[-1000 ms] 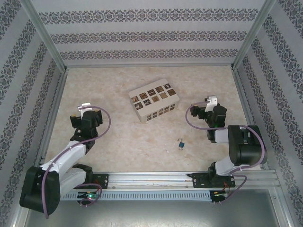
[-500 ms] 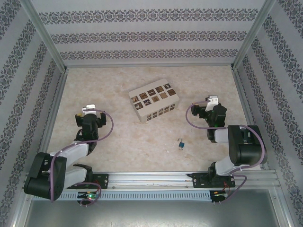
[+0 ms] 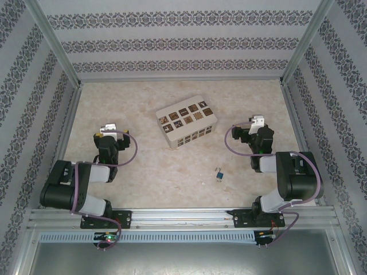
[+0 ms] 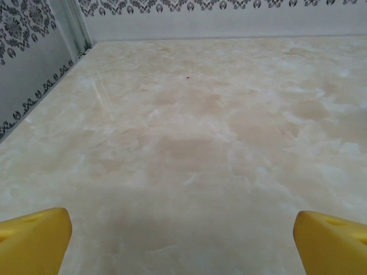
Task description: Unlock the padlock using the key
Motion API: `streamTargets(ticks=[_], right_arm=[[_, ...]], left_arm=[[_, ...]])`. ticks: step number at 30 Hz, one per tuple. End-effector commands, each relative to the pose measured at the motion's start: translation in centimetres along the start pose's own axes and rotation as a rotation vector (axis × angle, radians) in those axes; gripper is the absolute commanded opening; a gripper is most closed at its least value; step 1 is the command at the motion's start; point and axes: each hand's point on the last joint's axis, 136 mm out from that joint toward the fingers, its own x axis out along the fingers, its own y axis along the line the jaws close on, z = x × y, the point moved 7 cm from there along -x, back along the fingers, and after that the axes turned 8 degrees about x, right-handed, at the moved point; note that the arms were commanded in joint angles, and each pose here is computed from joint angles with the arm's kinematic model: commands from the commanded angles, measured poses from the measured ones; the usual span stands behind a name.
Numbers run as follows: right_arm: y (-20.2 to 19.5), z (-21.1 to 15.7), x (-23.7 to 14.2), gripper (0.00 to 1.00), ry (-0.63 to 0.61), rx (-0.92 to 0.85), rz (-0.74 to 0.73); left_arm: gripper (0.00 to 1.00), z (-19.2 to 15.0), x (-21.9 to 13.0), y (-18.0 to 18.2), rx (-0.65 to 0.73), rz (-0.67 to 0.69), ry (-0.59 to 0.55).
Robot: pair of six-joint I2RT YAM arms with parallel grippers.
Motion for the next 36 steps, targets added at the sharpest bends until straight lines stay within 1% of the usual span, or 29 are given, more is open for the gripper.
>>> streamTargets(ticks=[1,5,6,8,9,10,11,12,14,16,18,19,36], right_arm=[[0.4,0.7,0.3,0.98,-0.022,0.001,0.002],[0.4,0.7,0.3,0.98,-0.022,0.002,0.002],[0.4,0.7,0.3,0.98,-0.023,0.001,0.001],[0.3,0.7,0.3,0.99,-0.021,0.002,-0.005],[0.3,0.7,0.4,0.98,-0.022,0.002,-0.005],[0.3,0.7,0.4,0.98,-0.02,0.003,-0.007],[0.3,0.7,0.3,0.98,-0.022,0.004,-0.007],[0.3,0.7,0.3,0.98,-0.021,0.002,-0.007],[0.3,0.7,0.3,0.99,-0.022,0.001,-0.006],[0.3,0.7,0.3,0.98,-0.024,0.0,-0.008],[0.4,0.7,0.3,0.98,-0.025,0.0,-0.007],[0.4,0.7,0.3,0.98,-0.025,0.0,-0.007],[0.5,0.7,0.3,0.98,-0.027,-0.014,-0.025]], left_arm=[[0.99,1.5,0.5,0.4,-0.045,-0.002,-0.124],[0.99,0.4,1.2,0.1,-0.046,-0.036,-0.091],[0.99,0.8,1.6,0.2,-0.044,-0.029,-0.117],[0.99,0.9,2.1,0.1,-0.049,-0.035,-0.033],[0.99,0.9,2.4,0.1,-0.048,-0.035,-0.016],[0.99,1.0,2.8,-0.1,-0.03,-0.045,-0.035],[0.99,1.0,2.8,-0.2,-0.031,-0.057,-0.03],[0.99,0.9,2.8,-0.2,-0.035,-0.06,-0.006],[0.99,1.0,2.8,-0.2,-0.032,-0.056,-0.034],[0.99,1.0,2.8,-0.2,-0.036,-0.059,-0.013],[0.99,1.0,2.8,-0.2,-0.032,-0.057,-0.029],[0.99,0.9,2.8,-0.2,-0.035,-0.058,-0.016],[0.99,1.0,2.7,-0.2,-0.028,-0.062,-0.027]])
